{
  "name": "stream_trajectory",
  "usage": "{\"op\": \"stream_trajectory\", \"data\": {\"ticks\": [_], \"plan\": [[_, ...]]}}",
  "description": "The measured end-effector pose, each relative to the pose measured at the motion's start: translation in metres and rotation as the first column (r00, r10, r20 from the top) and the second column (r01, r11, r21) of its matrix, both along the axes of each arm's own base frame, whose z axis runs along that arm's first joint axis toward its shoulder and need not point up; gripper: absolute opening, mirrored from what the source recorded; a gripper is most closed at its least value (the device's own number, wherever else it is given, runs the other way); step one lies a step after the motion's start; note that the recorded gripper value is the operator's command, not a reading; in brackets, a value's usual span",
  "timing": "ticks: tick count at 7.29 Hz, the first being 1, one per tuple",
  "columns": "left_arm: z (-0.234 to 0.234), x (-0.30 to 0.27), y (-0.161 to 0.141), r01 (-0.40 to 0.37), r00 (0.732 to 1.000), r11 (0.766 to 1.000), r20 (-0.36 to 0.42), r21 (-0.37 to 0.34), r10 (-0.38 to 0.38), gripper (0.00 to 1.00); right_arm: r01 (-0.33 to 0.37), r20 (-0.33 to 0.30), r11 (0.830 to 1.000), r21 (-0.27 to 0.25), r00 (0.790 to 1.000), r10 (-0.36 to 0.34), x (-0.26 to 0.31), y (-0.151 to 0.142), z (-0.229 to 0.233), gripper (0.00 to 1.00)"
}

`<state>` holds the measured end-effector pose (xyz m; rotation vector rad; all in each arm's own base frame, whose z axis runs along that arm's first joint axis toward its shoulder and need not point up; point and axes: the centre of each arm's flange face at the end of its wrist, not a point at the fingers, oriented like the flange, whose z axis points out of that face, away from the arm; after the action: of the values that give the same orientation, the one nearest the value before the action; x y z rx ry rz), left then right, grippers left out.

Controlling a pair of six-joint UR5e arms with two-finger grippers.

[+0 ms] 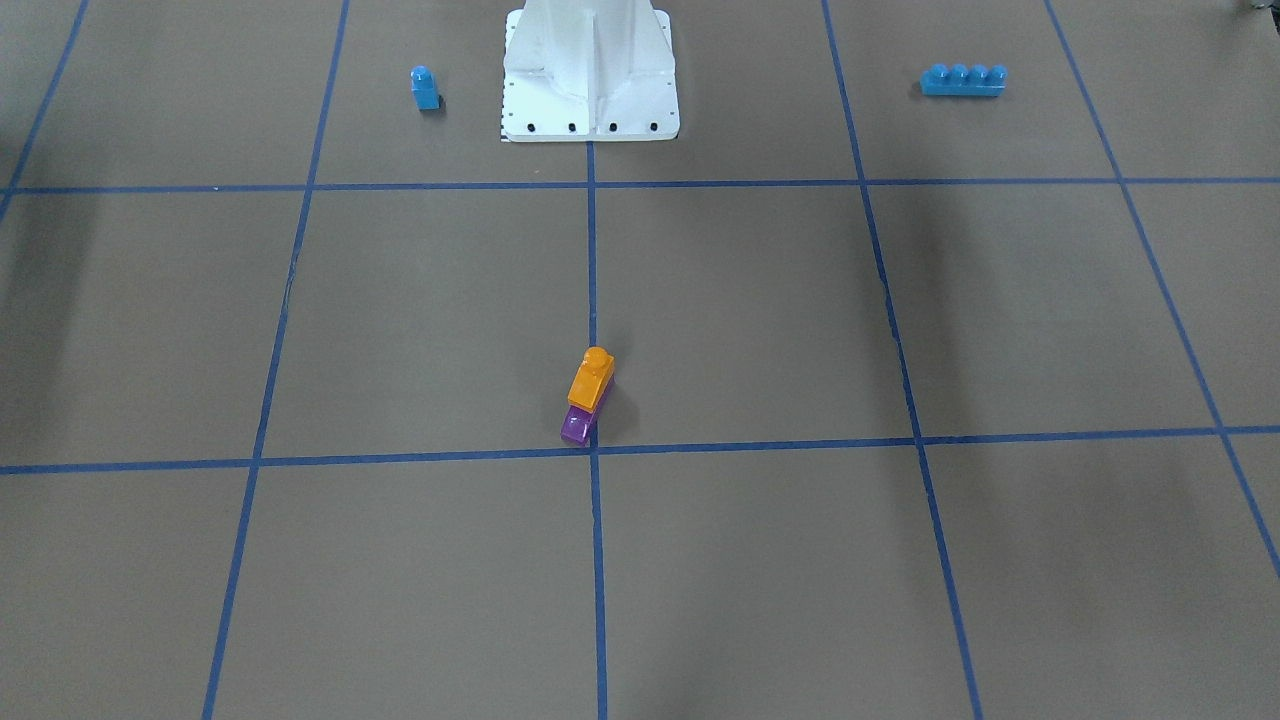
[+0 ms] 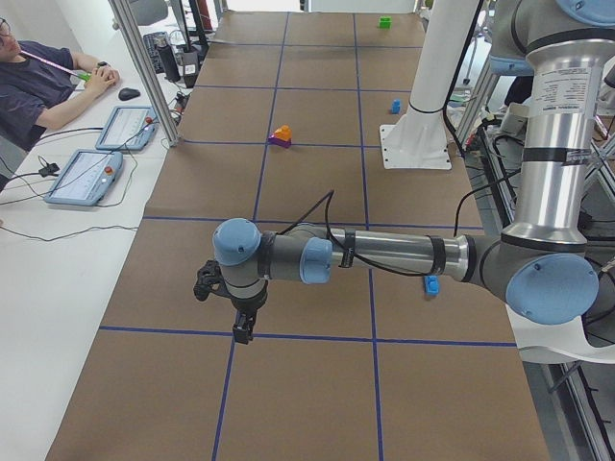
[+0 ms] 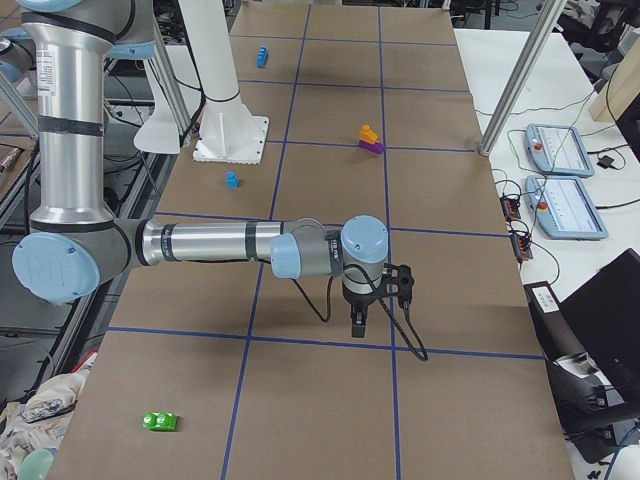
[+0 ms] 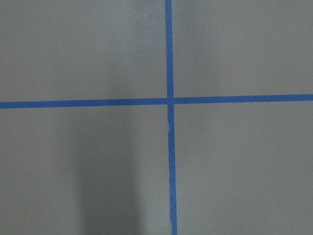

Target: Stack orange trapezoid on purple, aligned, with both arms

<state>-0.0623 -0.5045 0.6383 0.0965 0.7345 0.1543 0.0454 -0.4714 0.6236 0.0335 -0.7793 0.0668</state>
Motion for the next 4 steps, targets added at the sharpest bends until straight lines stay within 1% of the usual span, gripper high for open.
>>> {"op": "stream_trajectory", "data": {"ticks": [2, 4], "plan": [[0.015, 0.0, 0.016, 0.0, 1.0, 1.0, 0.001, -0.027, 0.0, 1.0, -0.002, 0.026, 1.0, -0.025, 1.0, 0.003, -0.002, 0.002, 0.003, 1.0], [0.018, 0.001, 0.02, 0.002, 1.0, 0.999, 0.001, -0.037, -0.002, 1.0, -0.002, 0.036, 0.997, -0.083, 0.999, 0.005, -0.003, -0.002, -0.005, 0.99]]}}
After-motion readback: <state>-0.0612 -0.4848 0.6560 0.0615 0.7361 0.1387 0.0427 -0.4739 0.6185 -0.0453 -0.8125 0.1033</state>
